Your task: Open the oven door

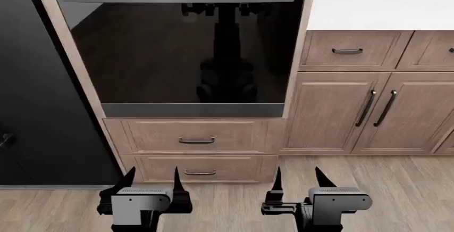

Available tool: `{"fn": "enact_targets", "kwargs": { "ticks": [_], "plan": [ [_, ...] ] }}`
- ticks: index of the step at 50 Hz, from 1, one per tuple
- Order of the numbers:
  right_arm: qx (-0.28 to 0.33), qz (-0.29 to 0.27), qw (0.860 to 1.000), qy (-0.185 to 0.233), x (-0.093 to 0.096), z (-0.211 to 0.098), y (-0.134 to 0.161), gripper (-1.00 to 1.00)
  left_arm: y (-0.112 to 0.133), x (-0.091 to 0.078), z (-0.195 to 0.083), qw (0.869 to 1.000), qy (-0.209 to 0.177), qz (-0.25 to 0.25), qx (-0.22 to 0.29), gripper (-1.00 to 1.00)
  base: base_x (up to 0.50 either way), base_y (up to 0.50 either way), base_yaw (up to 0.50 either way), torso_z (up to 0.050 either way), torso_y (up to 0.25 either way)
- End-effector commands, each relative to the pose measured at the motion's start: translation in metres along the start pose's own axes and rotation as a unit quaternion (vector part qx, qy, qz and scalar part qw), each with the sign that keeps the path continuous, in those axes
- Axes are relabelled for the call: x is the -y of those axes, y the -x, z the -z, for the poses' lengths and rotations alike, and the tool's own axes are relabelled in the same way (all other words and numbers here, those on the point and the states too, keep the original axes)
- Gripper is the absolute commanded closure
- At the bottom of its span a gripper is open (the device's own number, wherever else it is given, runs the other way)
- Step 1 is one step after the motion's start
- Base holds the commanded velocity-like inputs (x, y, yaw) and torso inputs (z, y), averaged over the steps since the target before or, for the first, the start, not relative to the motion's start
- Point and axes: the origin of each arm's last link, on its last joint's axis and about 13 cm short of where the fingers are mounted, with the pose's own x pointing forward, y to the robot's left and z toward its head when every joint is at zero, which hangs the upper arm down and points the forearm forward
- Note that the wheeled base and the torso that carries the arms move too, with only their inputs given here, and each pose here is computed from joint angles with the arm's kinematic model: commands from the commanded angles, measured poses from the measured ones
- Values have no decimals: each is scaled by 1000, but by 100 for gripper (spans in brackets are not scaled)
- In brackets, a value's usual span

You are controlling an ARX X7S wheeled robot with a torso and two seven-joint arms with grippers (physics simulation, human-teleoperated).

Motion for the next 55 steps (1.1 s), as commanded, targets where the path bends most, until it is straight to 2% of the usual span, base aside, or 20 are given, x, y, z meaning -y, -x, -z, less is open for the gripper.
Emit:
{"fn": "enact_targets", "kwargs": {
  "ticks": [1, 8, 13, 40, 55],
  "plan": [
    [4, 1, 1000, 0, 1, 0, 3, -100, 2, 1, 1, 1000, -1, 1, 1, -100, 0, 0, 0, 0, 0],
    [13, -7, 1000, 0, 8, -2, 21, -100, 17, 9, 5, 1000, -1, 5, 1, -100, 0, 0, 0, 0, 0],
    [14, -10, 1000, 4, 11, -3, 28, -100, 25, 13, 9, 1000, 2, 8, -4, -100, 488, 0, 0, 0, 0],
    [20, -10, 1000, 13, 13, -7, 25, -100, 22, 12, 8, 1000, 13, 5, -5, -100, 500, -1, 0, 0, 0],
    [8, -10, 1000, -13, 14, -10, 22, -100, 18, 10, 6, 1000, 11, 7, -1, -100, 345, -436, 0, 0, 0]
  ]
}}
